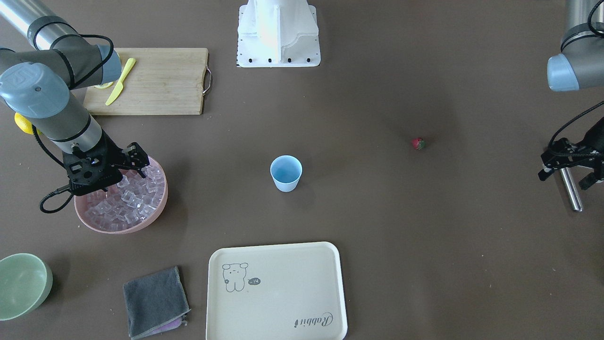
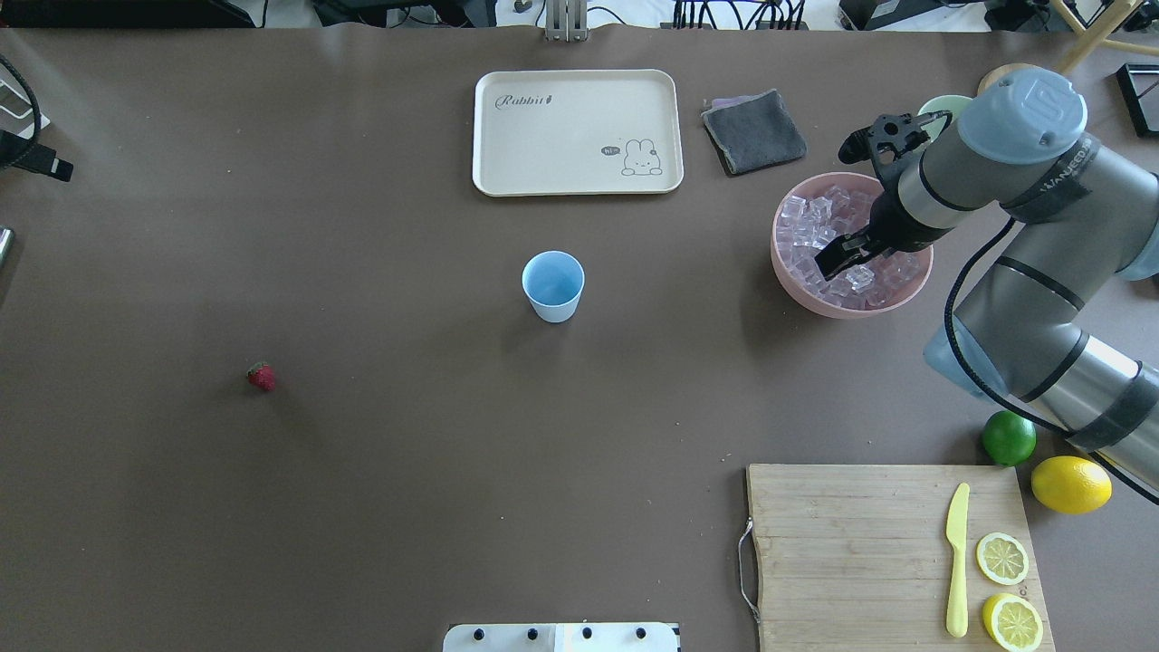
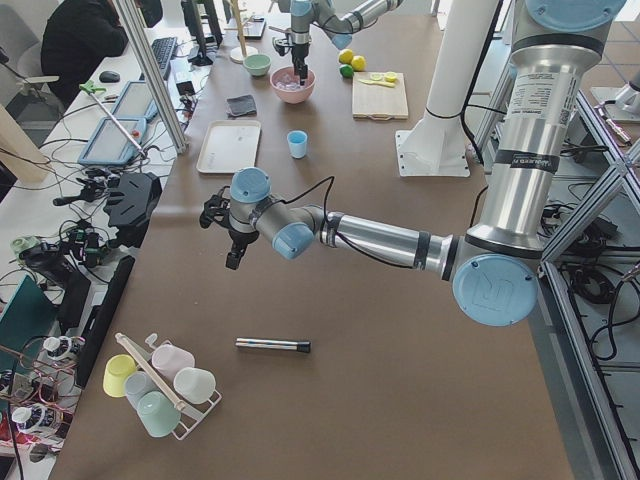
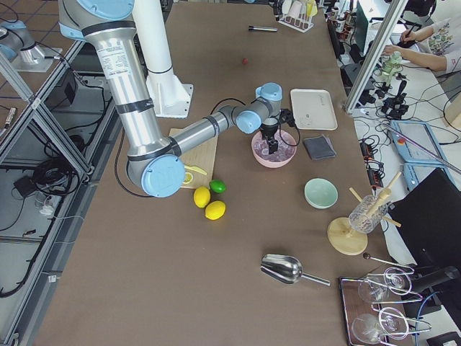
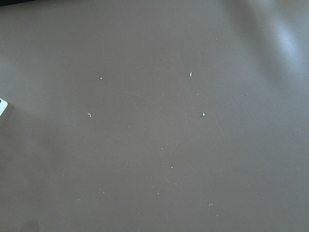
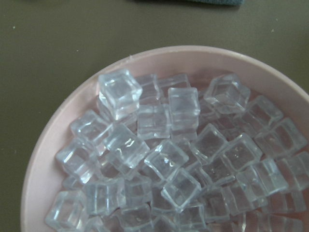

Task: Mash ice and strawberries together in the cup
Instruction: 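Reach the right gripper into the pink bowl and grasp an ice cube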

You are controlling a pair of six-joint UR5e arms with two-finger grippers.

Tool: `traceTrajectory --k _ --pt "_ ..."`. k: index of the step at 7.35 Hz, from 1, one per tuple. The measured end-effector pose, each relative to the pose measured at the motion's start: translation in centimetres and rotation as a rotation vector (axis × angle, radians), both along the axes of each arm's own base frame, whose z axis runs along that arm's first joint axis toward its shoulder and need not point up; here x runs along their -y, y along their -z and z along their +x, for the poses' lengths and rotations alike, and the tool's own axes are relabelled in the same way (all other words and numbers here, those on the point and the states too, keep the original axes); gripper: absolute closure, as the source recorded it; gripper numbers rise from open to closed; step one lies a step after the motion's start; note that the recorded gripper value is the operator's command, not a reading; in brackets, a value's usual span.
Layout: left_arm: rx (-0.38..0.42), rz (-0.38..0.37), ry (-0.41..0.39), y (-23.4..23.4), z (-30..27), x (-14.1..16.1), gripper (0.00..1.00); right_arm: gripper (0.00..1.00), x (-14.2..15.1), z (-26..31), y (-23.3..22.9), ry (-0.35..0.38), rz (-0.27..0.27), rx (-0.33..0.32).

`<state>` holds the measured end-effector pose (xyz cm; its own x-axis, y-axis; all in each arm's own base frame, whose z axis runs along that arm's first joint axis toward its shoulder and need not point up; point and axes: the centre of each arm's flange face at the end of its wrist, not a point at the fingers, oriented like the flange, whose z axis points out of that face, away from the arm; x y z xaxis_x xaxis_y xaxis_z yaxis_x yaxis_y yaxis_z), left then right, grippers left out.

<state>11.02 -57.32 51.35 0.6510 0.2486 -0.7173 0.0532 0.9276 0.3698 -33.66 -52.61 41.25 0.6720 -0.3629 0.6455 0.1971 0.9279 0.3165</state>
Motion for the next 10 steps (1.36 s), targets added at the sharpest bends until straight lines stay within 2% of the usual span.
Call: traceTrajectory --k 2,3,4,7,9,10 --pt "-0.002 0.006 0.000 -0.1 -0.1 -0.3 0.02 0.24 -0.3 -0.1 -0.4 -0.003 -0.005 -0.007" --pt "-0.002 0.007 0.000 -0.1 -0.1 -0.3 0.02 0.37 -0.4 0.0 -0.7 -0.004 -0.009 -0.012" --pt "-0.002 0.008 -0.001 -0.1 -0.1 -0.4 0.02 0.55 -0.4 0.0 -1.1 -0.004 -0.012 -0.015" --pt "-0.002 0.011 -0.004 -0.1 0.0 -0.4 0.02 0.76 -0.6 0.0 -1.8 -0.008 -0.022 -0.023" --pt "-0.004 0.017 -0.004 0.2 -0.1 -0.5 0.02 1.00 -0.8 0.3 -2.9 -0.015 -0.028 -0.042" --pt "-0.006 0.018 -0.003 0.3 -0.1 -0.5 0.02 1.00 -0.8 0.4 -2.9 -0.018 -0.025 -0.046"
